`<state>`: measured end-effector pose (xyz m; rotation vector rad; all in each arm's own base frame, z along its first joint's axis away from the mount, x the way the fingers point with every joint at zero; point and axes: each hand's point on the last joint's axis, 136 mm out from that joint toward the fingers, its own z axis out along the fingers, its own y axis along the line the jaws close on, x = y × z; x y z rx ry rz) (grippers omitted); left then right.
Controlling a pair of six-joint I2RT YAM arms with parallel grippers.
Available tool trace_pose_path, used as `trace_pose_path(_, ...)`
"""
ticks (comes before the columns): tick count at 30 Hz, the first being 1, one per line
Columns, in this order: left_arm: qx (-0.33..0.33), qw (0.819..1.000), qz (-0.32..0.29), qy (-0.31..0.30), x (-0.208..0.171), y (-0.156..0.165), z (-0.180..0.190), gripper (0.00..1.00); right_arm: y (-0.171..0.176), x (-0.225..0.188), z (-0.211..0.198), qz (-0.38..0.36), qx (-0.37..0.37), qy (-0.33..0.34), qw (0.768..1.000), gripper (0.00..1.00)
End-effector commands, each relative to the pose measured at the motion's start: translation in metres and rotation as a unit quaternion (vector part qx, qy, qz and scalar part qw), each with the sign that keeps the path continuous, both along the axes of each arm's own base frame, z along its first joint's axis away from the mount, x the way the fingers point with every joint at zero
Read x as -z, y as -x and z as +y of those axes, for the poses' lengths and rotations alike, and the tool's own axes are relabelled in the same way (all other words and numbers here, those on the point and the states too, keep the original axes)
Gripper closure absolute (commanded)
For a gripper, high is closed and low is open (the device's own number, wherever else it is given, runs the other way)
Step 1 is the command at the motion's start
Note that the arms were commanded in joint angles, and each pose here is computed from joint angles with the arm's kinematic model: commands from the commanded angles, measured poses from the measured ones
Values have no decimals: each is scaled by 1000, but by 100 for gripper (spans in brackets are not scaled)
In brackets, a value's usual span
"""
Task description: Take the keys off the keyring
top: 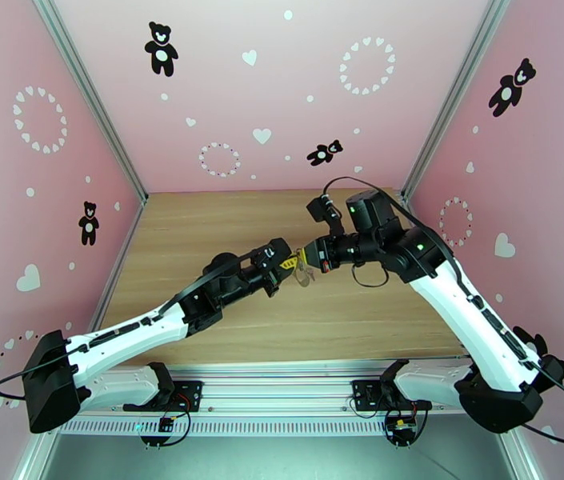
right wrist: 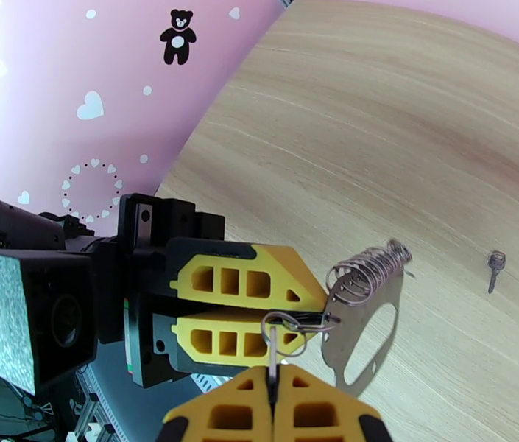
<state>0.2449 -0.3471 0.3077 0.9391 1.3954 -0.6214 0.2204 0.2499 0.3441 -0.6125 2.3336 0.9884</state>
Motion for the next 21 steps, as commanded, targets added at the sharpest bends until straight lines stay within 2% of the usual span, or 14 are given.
trace_pose_path(1, 13, 1000, -15, 10, -16, 0, -8, 85, 3, -12, -1, -16, 0, -21, 1000, 100)
trace_pose_path(21, 27, 999, -15, 11, -23, 0, -15, 82, 0, -13, -4, -20, 8, -23, 1000, 100)
